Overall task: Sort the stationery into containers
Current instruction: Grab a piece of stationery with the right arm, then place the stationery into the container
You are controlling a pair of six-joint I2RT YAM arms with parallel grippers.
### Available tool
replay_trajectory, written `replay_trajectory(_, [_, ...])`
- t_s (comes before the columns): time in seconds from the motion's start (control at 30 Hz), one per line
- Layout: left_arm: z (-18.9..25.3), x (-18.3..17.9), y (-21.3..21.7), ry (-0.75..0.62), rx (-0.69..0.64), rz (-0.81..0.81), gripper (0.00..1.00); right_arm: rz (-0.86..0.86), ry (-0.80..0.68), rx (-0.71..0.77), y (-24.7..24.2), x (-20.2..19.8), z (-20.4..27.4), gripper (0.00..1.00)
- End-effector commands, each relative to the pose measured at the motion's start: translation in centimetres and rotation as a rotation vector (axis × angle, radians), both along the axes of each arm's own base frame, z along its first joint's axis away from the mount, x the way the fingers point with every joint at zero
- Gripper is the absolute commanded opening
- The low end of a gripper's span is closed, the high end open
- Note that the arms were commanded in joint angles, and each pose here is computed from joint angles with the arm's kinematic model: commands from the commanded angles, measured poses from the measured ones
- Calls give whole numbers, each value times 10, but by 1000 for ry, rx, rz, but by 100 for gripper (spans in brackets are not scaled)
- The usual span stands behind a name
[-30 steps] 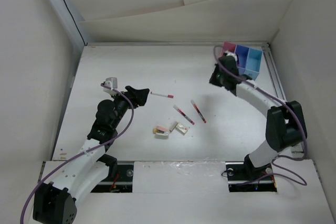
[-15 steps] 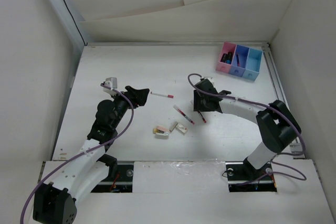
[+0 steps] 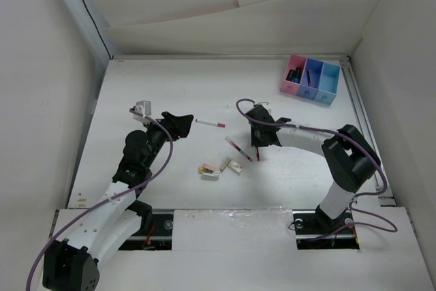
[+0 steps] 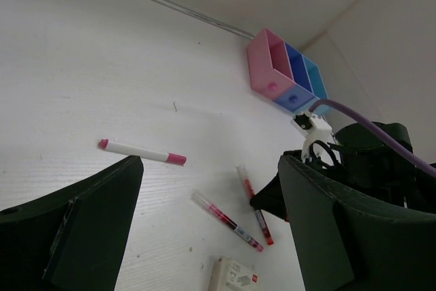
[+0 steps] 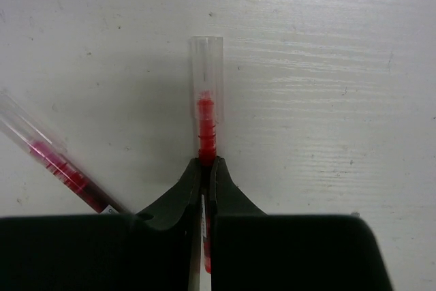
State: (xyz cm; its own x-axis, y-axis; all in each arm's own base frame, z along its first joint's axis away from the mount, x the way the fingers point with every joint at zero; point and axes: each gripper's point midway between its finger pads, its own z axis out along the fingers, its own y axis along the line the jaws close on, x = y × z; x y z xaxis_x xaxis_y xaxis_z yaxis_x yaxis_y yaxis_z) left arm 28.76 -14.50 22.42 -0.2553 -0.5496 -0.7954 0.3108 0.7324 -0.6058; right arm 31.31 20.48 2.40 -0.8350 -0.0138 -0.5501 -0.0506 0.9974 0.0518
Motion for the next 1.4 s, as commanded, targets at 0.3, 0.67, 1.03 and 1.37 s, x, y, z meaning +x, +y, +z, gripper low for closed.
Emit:
replay_trajectory(0.3, [22,0,-5,-58,-26,-27,78,-298,-375,203,-85,124,146,0])
replay_trajectory(0.67, [22,0,-5,-58,-26,-27,78,-640,-532,216,-234,239,207,0])
replay_trajectory(1.03, [22,1,-6,-58,-26,-27,78,-654,-431,192,-265,278,159,0])
replay_trajectory(1.37, [22,2,-5,-58,-26,-17,78,-642,-414,189,-264,283,146,41])
